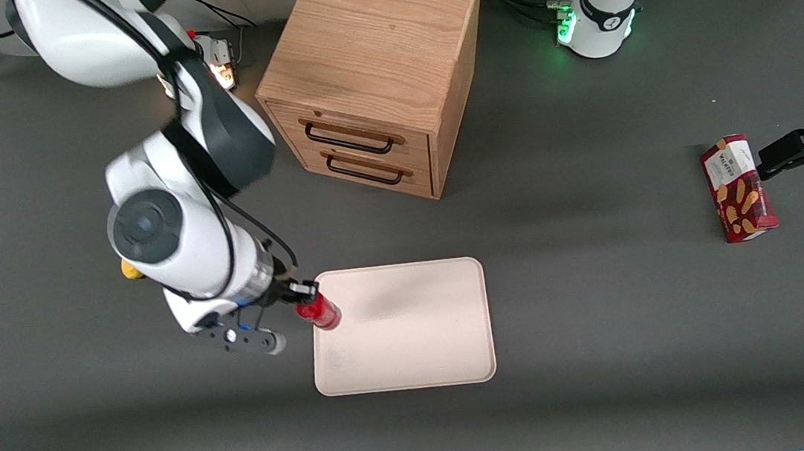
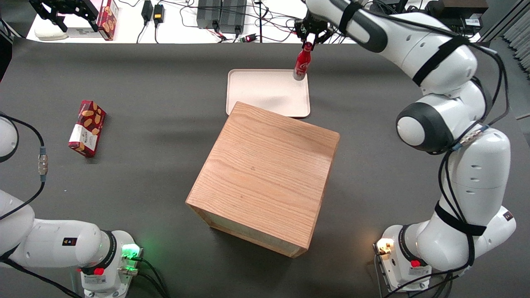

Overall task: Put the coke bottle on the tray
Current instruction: 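Lift the bottle and carry it to the white tray's edge, then lower the bottle onto the tray and open the right gripper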

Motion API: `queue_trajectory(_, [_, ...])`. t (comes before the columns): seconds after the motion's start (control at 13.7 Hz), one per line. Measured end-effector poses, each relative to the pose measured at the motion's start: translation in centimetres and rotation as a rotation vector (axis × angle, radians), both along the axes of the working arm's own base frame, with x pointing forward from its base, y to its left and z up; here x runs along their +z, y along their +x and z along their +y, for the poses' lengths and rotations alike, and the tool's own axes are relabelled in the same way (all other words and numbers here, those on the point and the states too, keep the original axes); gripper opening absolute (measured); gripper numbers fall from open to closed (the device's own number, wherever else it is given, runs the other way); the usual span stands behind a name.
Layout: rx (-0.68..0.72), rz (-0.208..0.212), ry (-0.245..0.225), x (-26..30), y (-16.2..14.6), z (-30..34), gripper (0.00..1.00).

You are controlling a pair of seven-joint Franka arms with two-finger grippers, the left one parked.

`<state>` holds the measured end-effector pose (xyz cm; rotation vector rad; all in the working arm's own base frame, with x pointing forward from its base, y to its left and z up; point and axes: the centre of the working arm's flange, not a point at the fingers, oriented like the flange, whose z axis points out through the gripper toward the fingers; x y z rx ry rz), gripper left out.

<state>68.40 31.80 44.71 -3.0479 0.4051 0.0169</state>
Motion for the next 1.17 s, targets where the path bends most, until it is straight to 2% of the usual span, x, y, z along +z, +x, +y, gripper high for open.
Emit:
queue_trajectory(0.29, [-0.011, 0.018, -0.008, -5.3, 1.4, 0.0, 0.31])
queue_trajectory(0.66, [-0.011, 0.060, -0.034, -9.4, 1.7, -0.1, 0.31])
queue_trajectory(0.88, [-0.003, 0.068, -0.070, -11.1, 1.8, -0.2, 0.31])
queue_trajectory(1.17, [0.001, 0.062, -0.073, -11.2, 1.8, -0.1, 0.31])
